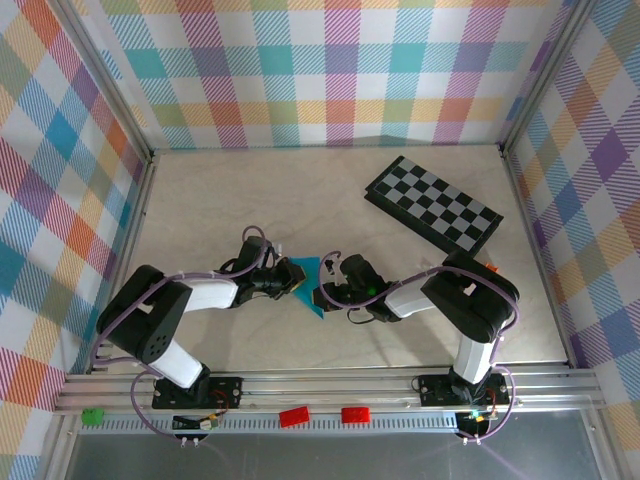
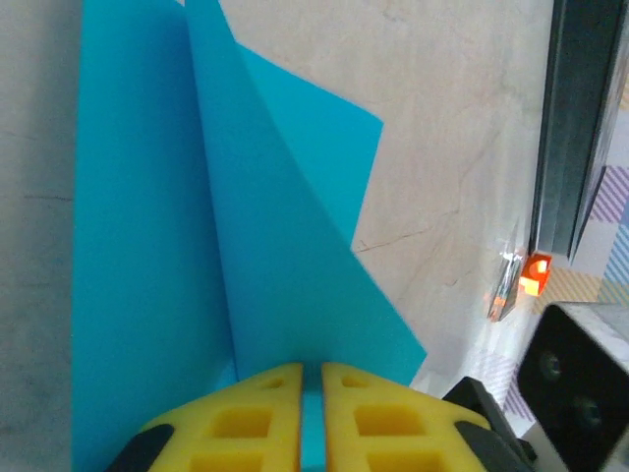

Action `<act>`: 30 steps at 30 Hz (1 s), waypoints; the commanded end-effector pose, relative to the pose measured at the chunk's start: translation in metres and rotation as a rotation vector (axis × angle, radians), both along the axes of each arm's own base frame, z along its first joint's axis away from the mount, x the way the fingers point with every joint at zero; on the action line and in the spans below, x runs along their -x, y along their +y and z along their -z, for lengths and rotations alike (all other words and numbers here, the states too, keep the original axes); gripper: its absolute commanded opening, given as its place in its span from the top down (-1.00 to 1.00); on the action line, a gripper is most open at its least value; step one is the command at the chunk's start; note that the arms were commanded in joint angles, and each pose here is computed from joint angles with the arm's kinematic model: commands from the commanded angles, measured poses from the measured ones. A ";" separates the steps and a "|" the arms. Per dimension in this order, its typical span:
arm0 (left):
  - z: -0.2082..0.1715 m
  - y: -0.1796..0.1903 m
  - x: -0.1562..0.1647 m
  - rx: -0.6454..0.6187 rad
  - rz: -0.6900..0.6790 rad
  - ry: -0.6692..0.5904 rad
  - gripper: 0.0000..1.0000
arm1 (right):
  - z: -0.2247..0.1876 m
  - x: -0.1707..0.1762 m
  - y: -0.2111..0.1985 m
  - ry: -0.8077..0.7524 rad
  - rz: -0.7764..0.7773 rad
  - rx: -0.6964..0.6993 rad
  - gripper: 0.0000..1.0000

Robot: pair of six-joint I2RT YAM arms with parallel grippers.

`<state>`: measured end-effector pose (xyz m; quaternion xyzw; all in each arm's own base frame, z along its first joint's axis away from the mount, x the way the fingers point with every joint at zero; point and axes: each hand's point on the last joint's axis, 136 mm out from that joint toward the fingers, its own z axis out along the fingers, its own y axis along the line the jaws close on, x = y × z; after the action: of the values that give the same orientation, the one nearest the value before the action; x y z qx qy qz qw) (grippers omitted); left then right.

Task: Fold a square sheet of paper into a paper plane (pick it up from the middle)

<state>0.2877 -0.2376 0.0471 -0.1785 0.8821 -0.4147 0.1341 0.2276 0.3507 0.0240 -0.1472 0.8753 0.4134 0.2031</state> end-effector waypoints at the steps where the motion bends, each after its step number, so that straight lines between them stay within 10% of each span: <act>1: -0.005 0.015 0.004 -0.066 -0.042 -0.030 0.61 | 0.028 0.014 -0.015 0.070 -0.002 0.090 0.84; 30: 0.043 0.057 0.048 -0.188 -0.200 0.200 0.96 | 0.029 0.012 -0.013 -0.241 -0.179 0.356 0.83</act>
<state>0.2600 -0.1930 0.0181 -0.2629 0.9012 -0.3217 0.1231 0.2249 0.3583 0.0193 -0.2867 0.8701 0.3006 0.2653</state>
